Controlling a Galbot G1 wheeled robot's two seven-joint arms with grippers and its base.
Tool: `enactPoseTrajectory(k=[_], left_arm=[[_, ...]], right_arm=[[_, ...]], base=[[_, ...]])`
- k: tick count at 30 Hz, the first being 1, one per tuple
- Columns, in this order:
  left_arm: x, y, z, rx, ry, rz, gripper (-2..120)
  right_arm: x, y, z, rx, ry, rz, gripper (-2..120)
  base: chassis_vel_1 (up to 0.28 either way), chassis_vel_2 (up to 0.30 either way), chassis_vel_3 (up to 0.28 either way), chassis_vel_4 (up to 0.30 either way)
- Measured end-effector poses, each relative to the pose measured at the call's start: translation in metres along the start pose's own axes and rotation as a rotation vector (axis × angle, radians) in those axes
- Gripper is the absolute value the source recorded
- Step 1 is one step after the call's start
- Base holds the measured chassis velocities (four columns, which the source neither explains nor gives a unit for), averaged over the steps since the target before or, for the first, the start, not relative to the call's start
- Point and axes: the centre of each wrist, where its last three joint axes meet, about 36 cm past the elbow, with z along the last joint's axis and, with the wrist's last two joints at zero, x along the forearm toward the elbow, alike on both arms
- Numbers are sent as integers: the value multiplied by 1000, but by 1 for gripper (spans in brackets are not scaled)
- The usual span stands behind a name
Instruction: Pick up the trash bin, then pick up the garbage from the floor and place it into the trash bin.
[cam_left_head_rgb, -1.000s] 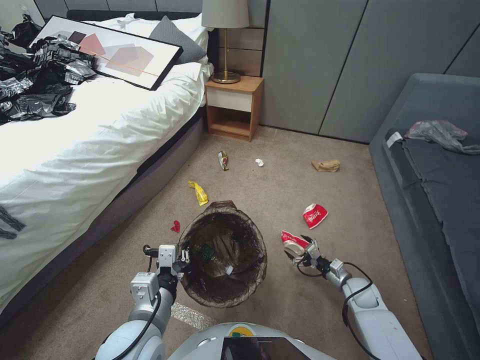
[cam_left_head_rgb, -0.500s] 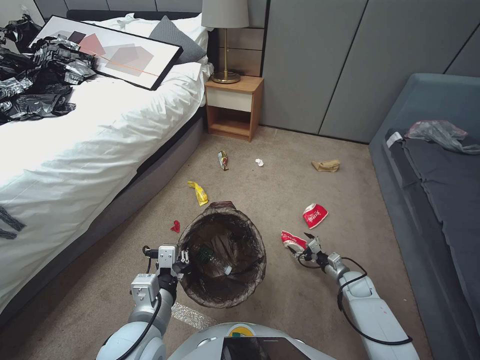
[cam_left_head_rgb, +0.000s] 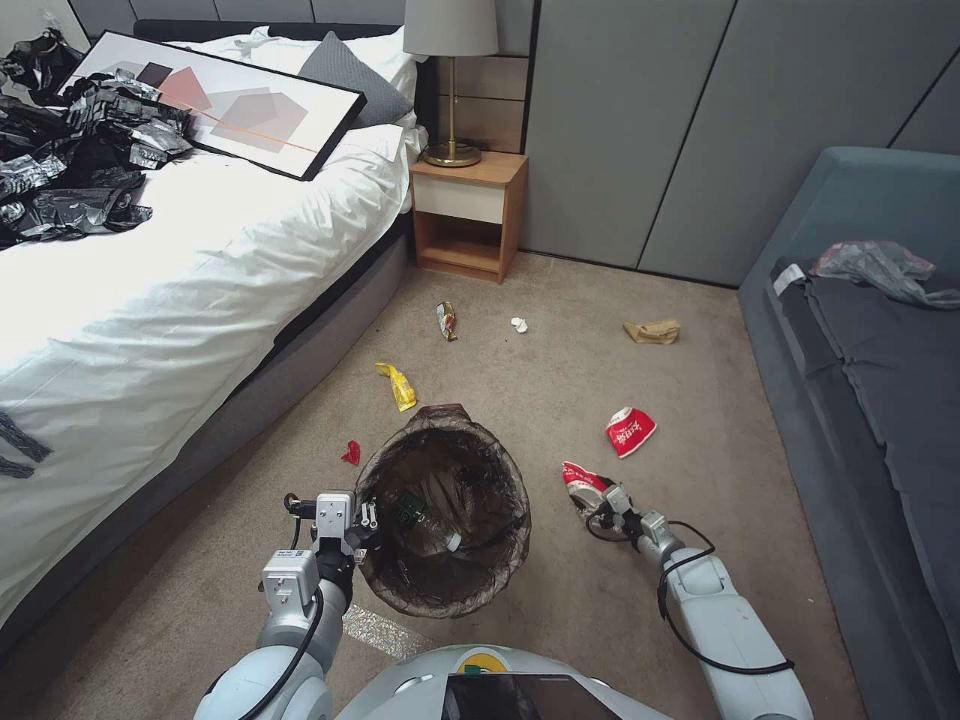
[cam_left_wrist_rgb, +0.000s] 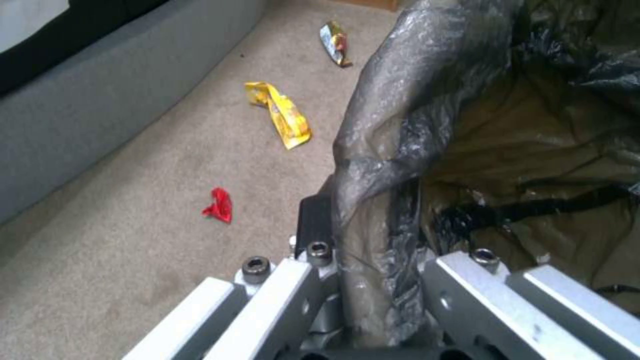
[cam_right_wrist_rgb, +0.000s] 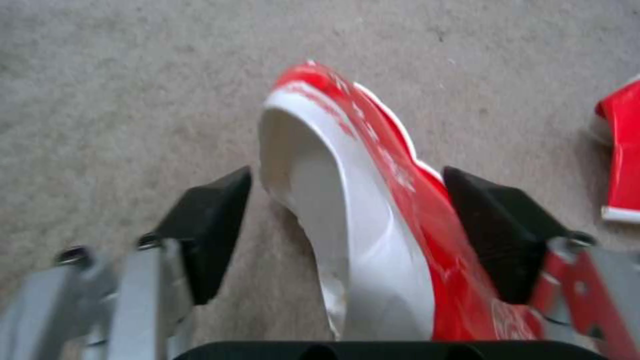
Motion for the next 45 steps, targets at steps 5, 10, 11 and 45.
enactPoseTrajectory(k=[5,10,11,45], left_arm=[[0,0,0,0,-1,0,0],[0,0,0,-1,-2,1,0],[0,0,0,-1,-2,1,0],[-7,-1,4,-10,6,17,0]], right_arm=[[2,0,4,-7,2,10,51],[3,-2,4,-10,-1,15,34],[3,-2,4,-11,-2,16,28],[36,9,-113,-165,-518,189,0]], base=[[0,0,0,0],[0,0,0,0],[0,0,0,0],[0,0,0,0]])
